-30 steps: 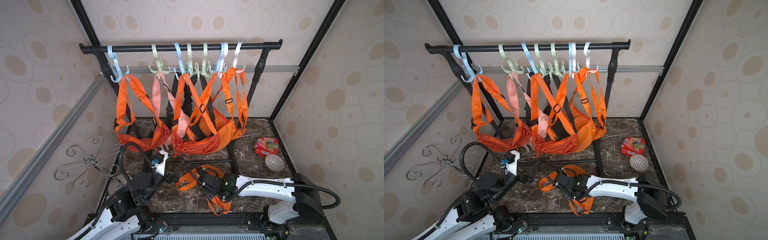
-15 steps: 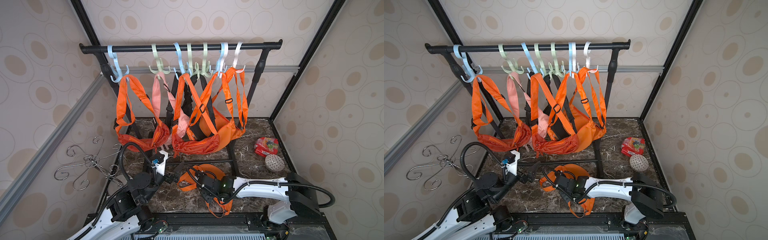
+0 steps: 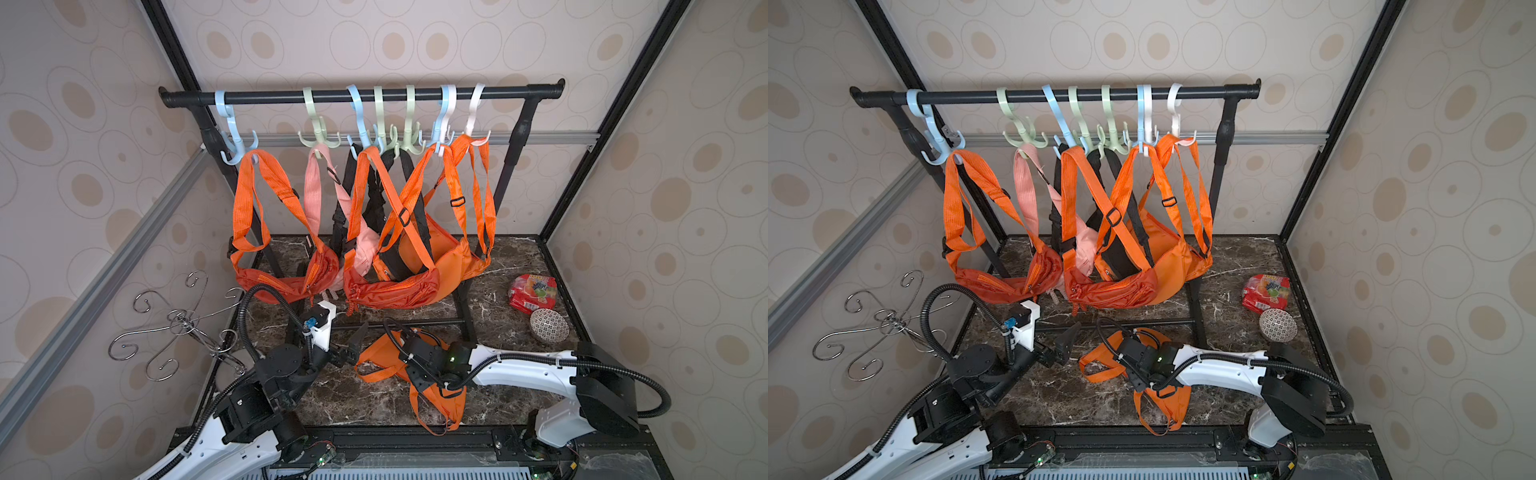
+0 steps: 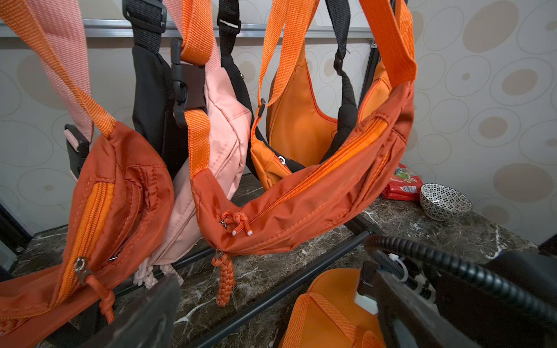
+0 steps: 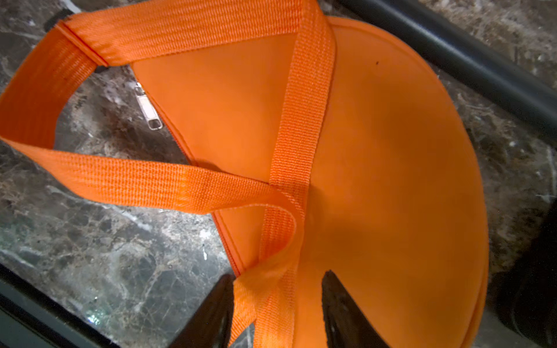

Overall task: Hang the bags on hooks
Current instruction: Pick up the bag from the center of the board, then hang the bag on the hook.

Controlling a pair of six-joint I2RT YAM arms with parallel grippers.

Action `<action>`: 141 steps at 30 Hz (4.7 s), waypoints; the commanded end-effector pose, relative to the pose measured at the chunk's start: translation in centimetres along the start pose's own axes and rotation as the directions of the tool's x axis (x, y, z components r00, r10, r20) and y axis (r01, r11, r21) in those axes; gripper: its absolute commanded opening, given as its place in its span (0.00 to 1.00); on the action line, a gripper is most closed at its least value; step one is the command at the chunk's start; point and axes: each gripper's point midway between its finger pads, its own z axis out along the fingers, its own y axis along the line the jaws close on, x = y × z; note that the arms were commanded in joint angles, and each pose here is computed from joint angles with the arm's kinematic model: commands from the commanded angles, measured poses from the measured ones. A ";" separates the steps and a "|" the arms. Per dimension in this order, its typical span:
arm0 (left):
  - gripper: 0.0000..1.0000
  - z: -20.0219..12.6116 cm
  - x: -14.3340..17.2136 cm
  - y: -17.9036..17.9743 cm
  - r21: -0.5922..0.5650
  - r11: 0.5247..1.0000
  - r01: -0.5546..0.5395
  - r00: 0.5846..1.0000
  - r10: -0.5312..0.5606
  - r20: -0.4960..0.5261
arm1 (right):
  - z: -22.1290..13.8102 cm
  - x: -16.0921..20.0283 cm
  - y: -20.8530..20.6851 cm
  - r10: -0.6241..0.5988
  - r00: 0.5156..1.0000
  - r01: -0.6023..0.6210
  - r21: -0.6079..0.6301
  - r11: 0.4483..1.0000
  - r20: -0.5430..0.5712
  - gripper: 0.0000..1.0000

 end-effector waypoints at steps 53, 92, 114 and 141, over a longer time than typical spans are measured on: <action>1.00 -0.7 -1.5 0.3 -0.006 1.000 -0.011 0.999 0.011 0.033 | 2.3 1.7 -0.2 -0.090 0.990 0.087 -0.029 0.996 -0.109 0.34; 1.00 -1.1 -3.0 1.0 -0.038 0.999 -0.027 0.997 0.030 0.069 | -19.3 -7.2 -3.1 -0.470 0.815 0.408 0.240 0.881 0.340 0.00; 1.00 0.6 -5.7 -0.6 0.004 1.000 -0.020 0.992 0.019 0.122 | -48.9 -26.3 -1.8 -0.662 0.111 0.152 0.646 0.748 0.741 0.00; 1.00 -0.6 -3.7 0.4 -0.015 1.000 0.013 0.993 -0.011 0.117 | -52.4 -37.3 -9.8 -0.716 0.141 -0.140 0.729 0.670 0.684 0.00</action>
